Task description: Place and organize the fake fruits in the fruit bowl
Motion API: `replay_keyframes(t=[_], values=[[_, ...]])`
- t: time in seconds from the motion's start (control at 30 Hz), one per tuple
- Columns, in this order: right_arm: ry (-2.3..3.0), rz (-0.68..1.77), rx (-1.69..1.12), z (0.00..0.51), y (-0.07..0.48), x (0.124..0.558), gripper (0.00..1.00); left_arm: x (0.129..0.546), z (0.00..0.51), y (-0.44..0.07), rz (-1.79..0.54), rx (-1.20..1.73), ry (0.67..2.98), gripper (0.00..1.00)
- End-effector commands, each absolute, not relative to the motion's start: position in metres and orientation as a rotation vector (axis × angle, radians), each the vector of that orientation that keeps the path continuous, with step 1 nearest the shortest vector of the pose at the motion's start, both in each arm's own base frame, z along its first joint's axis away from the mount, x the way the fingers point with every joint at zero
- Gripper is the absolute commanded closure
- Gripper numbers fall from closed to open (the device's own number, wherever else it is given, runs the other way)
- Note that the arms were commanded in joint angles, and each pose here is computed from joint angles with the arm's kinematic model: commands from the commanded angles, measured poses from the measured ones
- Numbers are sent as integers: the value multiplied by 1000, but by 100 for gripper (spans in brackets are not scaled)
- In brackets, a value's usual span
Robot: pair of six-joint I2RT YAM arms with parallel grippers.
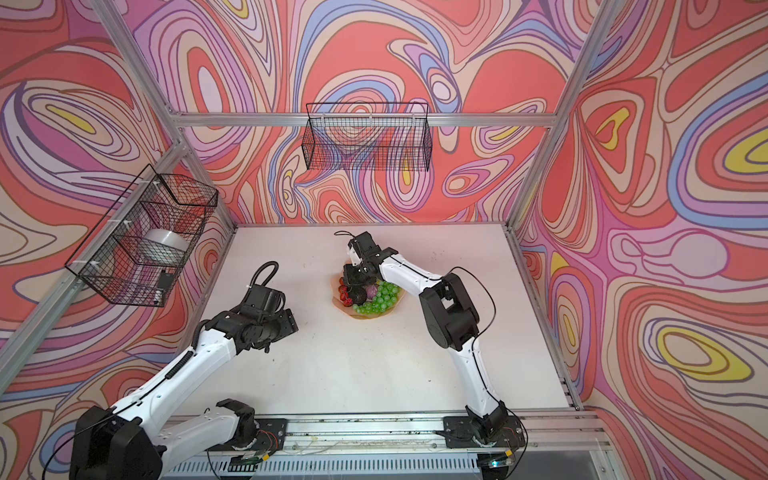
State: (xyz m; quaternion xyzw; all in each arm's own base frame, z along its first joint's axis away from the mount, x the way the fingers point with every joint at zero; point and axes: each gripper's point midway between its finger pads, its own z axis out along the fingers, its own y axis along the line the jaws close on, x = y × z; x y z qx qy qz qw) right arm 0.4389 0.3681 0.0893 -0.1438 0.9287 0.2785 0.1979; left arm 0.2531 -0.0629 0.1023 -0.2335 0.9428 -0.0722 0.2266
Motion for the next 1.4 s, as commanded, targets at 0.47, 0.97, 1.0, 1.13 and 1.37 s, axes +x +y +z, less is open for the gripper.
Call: replay_keyframes(t=[0.47,0.97,1.0,1.13,1.37], values=[[2154,465,-452,253,303,436,2,320,179,-57,-61,-437,2421,0],[1796,-107,-7,247,11,388,2,353,169,0,247,-107,1994,1],[1779,-117,12,245,3,384,2,352,159,7,264,-111,1979,1],[1796,-91,72,202,-5,389,2,360,129,13,281,-86,1970,1],[1800,-26,90,133,-6,412,2,379,113,4,213,-62,1952,1]])
